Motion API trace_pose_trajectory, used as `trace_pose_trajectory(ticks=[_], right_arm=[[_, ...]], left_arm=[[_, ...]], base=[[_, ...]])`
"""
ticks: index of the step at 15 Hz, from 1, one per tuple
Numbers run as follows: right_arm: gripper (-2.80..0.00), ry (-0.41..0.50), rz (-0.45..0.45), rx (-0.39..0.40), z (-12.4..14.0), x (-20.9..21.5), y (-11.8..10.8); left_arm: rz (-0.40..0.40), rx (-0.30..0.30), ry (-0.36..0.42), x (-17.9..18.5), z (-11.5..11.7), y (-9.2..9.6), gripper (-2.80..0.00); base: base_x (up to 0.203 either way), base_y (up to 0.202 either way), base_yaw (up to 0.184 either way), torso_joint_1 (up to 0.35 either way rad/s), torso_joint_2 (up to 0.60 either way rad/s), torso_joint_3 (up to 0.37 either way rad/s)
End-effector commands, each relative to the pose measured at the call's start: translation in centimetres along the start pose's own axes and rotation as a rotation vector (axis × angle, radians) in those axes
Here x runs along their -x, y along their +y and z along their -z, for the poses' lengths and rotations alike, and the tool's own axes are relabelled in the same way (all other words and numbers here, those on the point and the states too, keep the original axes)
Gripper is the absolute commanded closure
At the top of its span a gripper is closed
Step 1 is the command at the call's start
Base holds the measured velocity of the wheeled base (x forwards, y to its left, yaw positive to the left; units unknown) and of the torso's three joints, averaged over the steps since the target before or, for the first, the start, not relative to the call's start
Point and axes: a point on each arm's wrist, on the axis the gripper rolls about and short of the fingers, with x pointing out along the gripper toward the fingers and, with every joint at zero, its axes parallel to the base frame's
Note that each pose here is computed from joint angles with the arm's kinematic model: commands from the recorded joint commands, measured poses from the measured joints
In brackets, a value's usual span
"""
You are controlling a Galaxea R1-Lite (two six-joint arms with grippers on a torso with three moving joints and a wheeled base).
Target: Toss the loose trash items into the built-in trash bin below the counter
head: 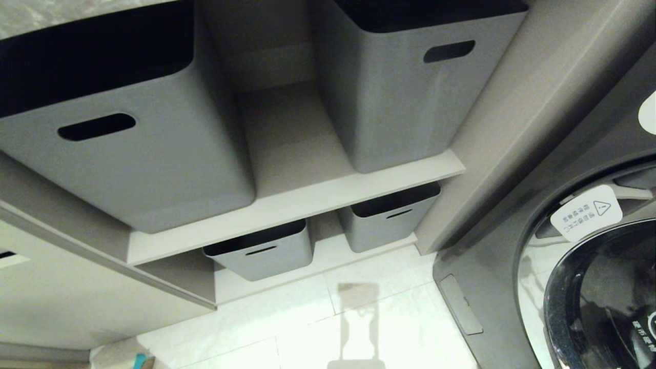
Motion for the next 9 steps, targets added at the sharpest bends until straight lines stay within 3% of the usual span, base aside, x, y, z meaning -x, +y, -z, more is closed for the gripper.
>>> trace_pose_trajectory(ticks=[1,9], right_arm=[[0.0,-0.002,-0.001,0.0,0.0,0.01,0.0],[0.0,-0.002,-0.001,0.0,0.0,0.01,0.0]], left_arm=[[0.019,0.012,0.002,0.0,0.11,-0.44,-2.8],[0.018,0.012,0.002,-0.08,0.1,-0.17,-2.8]], base=[[0.0,0.0,0.0,0.0,0.0,0.0],[0.0,0.0,0.0,0.0,0.0,0.0]])
